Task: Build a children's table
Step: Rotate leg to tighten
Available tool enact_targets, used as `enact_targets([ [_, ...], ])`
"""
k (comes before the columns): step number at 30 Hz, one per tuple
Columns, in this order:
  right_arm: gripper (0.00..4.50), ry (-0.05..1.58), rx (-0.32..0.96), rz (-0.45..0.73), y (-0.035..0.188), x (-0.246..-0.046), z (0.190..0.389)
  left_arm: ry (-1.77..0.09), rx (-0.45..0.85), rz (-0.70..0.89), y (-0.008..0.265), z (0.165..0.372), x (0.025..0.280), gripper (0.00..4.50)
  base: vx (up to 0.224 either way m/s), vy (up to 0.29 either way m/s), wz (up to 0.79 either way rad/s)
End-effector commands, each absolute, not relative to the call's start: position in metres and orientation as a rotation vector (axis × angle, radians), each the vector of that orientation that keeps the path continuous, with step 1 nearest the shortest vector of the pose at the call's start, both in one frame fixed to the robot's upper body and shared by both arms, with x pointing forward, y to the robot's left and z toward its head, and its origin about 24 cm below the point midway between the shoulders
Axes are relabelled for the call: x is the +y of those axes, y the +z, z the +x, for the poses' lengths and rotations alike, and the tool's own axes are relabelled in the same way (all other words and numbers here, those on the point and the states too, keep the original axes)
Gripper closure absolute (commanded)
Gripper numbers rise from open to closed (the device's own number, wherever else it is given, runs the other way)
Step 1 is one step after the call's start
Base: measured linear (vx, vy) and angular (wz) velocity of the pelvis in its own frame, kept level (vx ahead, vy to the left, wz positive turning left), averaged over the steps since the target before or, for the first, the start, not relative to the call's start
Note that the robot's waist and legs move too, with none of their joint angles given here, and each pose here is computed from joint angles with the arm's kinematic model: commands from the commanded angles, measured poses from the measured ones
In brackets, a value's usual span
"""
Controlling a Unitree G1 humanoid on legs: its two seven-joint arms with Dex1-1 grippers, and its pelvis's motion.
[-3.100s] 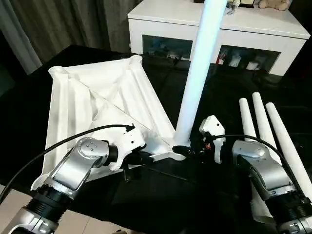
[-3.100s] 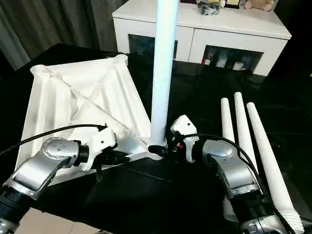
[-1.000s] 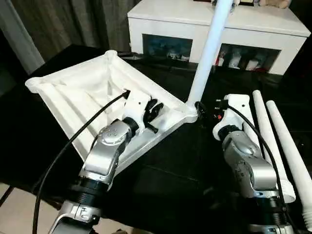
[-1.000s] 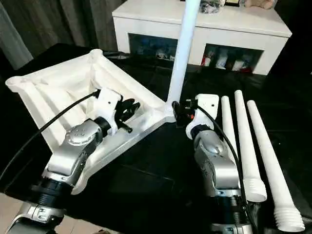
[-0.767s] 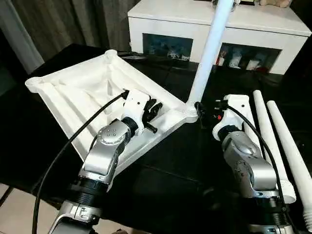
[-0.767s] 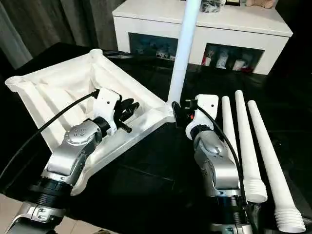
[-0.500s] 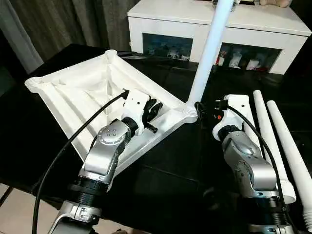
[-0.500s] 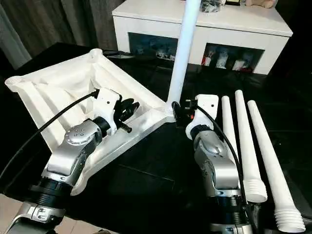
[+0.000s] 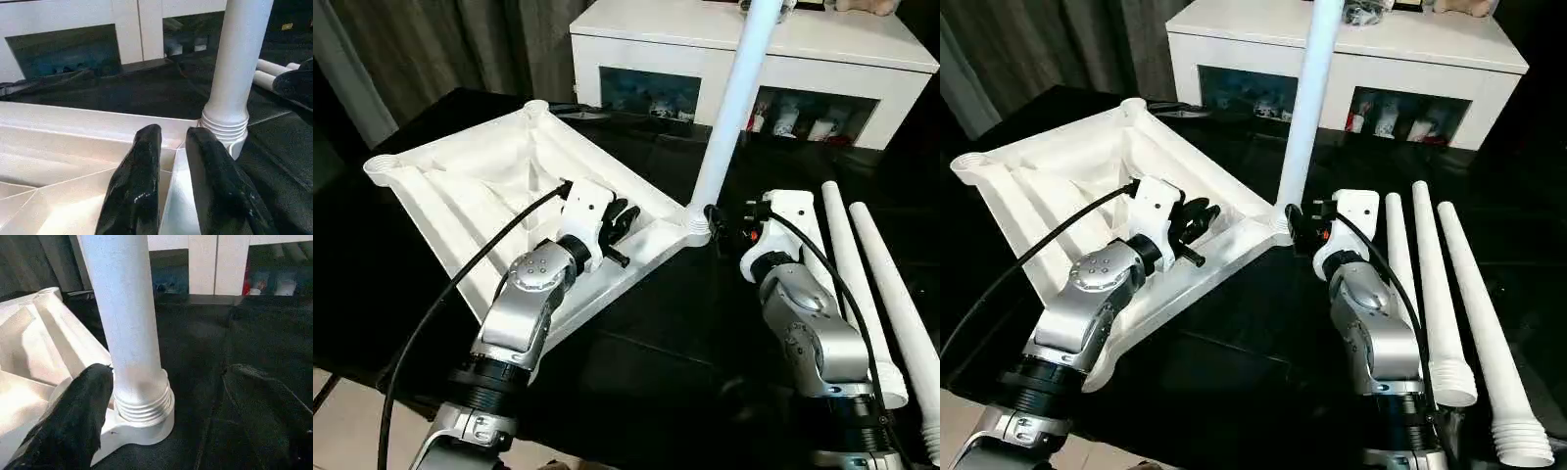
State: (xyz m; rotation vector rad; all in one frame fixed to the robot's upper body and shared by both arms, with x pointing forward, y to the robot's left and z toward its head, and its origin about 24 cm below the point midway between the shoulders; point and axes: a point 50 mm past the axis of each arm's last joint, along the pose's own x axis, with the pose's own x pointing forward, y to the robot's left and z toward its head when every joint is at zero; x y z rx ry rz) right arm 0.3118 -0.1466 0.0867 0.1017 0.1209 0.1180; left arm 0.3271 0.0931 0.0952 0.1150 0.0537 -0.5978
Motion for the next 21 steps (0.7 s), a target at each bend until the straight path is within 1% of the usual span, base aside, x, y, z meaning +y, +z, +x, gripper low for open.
enact_targets([
  [1,0.52,0.114,0.122,0.108,0.0882,-0.1476,0.311,-0.593,0.048,0.117,0.0984,0.3271,0.0939,3.43,0.0,0.0,0.0],
  [21,0.52,0.114,0.122,0.108,0.0882,-0.1476,0.311,-0.593,0.048,0.117,0.0984,0.3271,0.0939,3.43,0.0,0.0,0.0],
])
